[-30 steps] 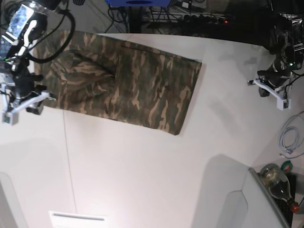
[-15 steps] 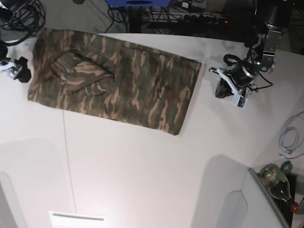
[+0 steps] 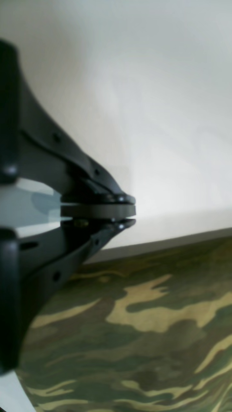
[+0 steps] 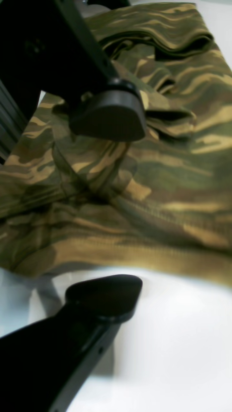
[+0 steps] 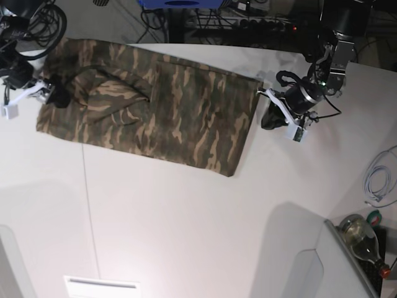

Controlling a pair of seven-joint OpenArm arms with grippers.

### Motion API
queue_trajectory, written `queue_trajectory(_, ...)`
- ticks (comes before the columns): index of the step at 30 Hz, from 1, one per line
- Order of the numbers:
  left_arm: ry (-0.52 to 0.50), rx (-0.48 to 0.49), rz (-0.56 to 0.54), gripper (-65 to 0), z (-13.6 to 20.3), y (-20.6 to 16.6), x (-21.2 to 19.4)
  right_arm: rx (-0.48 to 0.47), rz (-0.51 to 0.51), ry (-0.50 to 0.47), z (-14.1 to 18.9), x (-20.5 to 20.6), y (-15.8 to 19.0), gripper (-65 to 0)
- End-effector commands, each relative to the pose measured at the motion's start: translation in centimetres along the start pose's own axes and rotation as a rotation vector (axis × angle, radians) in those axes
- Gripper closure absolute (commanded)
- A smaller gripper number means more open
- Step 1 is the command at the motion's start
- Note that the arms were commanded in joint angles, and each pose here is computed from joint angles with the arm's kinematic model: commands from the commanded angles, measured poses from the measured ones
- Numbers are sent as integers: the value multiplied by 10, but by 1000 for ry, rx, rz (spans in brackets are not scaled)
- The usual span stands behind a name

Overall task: Layout the t-shirt on the table in an organized manner, then fold the t-shirt properly
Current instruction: 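Fold the shirt in half, bringing the right gripper toward the left gripper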

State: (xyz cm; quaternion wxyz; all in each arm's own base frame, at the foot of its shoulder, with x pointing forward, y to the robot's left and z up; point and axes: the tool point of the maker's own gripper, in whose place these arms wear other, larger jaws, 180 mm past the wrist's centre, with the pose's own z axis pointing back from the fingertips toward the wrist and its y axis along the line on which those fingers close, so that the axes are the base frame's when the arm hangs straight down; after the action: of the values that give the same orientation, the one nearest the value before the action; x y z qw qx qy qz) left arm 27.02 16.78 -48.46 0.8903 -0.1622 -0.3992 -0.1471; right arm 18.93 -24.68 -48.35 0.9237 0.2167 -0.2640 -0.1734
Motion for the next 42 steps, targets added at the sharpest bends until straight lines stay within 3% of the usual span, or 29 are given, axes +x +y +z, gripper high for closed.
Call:
queue_trajectory(1,-18,-18,-19,0,-1,-3,8,3,22,33,0,-7,4,-551)
queue_trajectory(5,-1,-46,-29,0,-4,-14,3,27,48,80,-4,-19,19,-455)
queue_trajectory(13,-8,-67,-10,0,-6,-29,-1,42,43,75,-9,-18,25,-414)
queue_trajectory(15,-4,-78,-8,0,-8,-34,-2,45,47,66,-10,-13,27,-318)
queue_trajectory(19,15,-121,-18,0,-12,-52,-9,49,63,49,-12,0,30,-27)
queue_trajectory(20,21,-136,-23,0,-13,-58,-11,47,73,40,-12,6,30,0)
queue_trajectory(24,34,-190,-40,0,-18,-79,-14,32,108,55,-8,21,26,-8)
queue_trajectory(31,-46,-253,-26,0,-32,-118,15,7,168,72,1,46,23,-3)
queue_trajectory(35,-74,-278,1,0,-39,-137,24,-24,257,42,17,67,34,-3)
queue_trajectory(42,-79,-313,-19,0,-44,-152,30,6,389,66,19,61,81,-3)
